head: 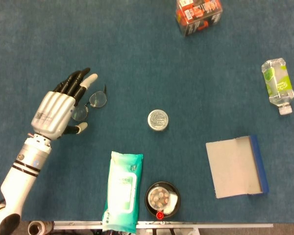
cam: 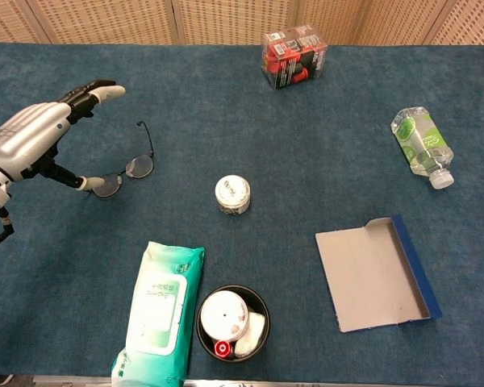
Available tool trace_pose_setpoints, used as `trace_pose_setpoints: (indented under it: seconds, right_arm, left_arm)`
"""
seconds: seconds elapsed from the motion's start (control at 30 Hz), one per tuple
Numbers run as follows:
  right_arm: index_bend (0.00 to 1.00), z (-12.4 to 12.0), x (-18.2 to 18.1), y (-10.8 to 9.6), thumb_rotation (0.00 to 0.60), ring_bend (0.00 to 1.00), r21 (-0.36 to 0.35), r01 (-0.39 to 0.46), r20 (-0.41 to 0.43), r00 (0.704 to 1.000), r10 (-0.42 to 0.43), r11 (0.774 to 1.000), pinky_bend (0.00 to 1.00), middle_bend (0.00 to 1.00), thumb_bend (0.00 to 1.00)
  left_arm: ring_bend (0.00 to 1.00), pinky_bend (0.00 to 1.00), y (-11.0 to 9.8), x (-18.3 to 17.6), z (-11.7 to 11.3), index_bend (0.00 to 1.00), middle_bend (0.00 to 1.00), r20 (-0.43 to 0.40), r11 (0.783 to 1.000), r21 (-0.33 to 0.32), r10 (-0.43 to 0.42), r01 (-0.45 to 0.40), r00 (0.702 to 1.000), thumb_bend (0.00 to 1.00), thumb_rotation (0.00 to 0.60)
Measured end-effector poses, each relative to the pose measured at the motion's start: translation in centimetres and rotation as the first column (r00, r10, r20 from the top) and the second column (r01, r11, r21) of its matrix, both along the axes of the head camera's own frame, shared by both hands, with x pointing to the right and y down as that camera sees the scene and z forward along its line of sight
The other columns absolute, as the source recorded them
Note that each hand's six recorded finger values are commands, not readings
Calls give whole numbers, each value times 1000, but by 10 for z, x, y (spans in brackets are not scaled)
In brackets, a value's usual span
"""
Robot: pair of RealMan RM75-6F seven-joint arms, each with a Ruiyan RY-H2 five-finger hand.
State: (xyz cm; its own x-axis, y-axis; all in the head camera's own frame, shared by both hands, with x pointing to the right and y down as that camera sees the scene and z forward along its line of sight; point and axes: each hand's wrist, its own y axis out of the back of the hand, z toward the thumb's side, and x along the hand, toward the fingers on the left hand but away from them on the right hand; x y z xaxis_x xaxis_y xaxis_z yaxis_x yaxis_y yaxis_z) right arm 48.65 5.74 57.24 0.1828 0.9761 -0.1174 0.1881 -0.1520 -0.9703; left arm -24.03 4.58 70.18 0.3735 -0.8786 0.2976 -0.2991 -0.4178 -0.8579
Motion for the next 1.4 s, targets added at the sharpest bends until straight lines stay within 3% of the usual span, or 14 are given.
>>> trace_pose_setpoints:
  seconds: [0.23,0.77,1.2,1.4]
  right_arm:
    - [483,0,-1,1,600,382,0,2,-2,1000,-2,1000,352,478,334]
    - [483,0,0,0,600,382,-1,-3,-1,1000,3,1000,352,478,334]
    - [483,0,0,0,600,382,1,-2,-2,1000,2,1000,352,478,334]
    - [483,0,-1,0,600,382,0,-2,-3,1000,2,1000,352,478,333]
  left_arm:
    - [0,161,-6,-9,5,0,0,6,999,7,-36,36,999,88,600]
    - [0,156,-19,-39,22,0,0,131,990,121,-86,70,988,88,600]
    - [0,156,-26,-55,20,0,0,143,985,143,-114,93,983,88,600]
    - [0,155,-15,-51,13,0,0,115,989,125,-95,81,989,88,600]
